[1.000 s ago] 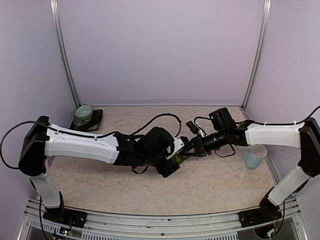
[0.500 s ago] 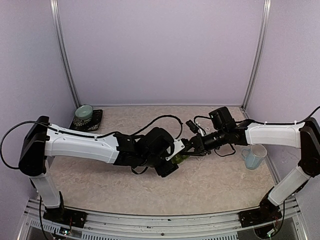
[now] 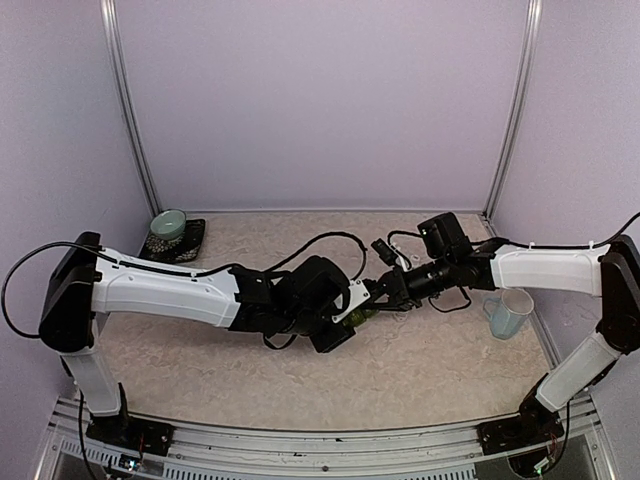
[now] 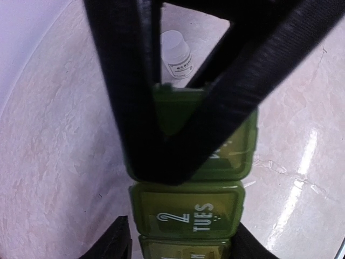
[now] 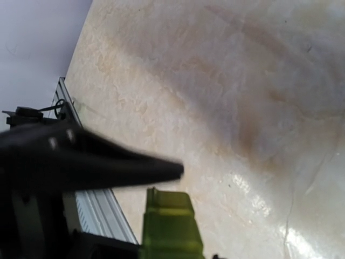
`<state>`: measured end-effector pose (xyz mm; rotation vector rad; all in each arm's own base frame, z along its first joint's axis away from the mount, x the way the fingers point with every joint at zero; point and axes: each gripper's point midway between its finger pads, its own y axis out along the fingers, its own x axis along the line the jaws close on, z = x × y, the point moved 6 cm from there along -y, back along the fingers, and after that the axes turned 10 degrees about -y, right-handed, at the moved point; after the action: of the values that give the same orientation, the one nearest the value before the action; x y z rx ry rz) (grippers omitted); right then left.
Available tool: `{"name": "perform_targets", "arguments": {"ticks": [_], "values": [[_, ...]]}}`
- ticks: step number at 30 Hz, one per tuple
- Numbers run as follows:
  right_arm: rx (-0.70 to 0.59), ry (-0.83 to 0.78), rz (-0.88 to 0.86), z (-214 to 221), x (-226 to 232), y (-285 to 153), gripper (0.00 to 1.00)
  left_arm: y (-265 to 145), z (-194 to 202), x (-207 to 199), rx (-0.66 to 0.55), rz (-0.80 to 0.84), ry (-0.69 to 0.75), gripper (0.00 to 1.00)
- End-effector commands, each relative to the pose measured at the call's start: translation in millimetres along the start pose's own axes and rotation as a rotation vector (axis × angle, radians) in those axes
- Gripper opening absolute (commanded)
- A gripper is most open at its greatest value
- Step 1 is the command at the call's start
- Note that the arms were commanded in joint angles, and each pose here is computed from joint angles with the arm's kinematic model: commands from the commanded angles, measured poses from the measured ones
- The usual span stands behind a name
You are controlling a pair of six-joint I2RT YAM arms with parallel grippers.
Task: Sort the pills into containers
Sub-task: Open the lid of the pill container.
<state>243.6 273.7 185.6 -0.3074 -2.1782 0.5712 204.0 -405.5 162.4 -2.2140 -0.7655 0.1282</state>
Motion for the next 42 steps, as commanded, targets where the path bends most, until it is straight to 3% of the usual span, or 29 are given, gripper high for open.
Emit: {"name": "perform_targets", "arguments": {"ticks": [1, 5, 9, 12, 31, 39, 42], "values": [[-0.002, -0.004, -0.011, -5, 1, -1, 0.22, -1, -10, 2, -0.017, -0.002, -0.003, 0.49], [0.004, -0.003, 0.004, -3, -3, 1, 0.22, -4, -12, 2, -0.027, 0.032, -0.015, 0.32], [0.009, -0.008, 0.030, -2, -7, 2, 0.22, -11, -17, 6, -0.055, 0.085, -0.053, 0.24], [0.018, -0.007, 0.048, 1, -11, 4, 0.22, -18, -22, 8, -0.080, 0.110, -0.069, 0.24], [0.035, 0.002, 0.085, 10, -24, 7, 0.22, -40, -28, 10, -0.132, 0.321, -0.163, 0.43], [0.030, 0.010, 0.056, 11, -22, 6, 0.22, -43, -29, 12, -0.143, 0.326, -0.167, 0.70], [0.026, 0.015, 0.038, 10, -20, 5, 0.22, -44, -28, 14, -0.146, 0.311, -0.171, 0.75]]}}
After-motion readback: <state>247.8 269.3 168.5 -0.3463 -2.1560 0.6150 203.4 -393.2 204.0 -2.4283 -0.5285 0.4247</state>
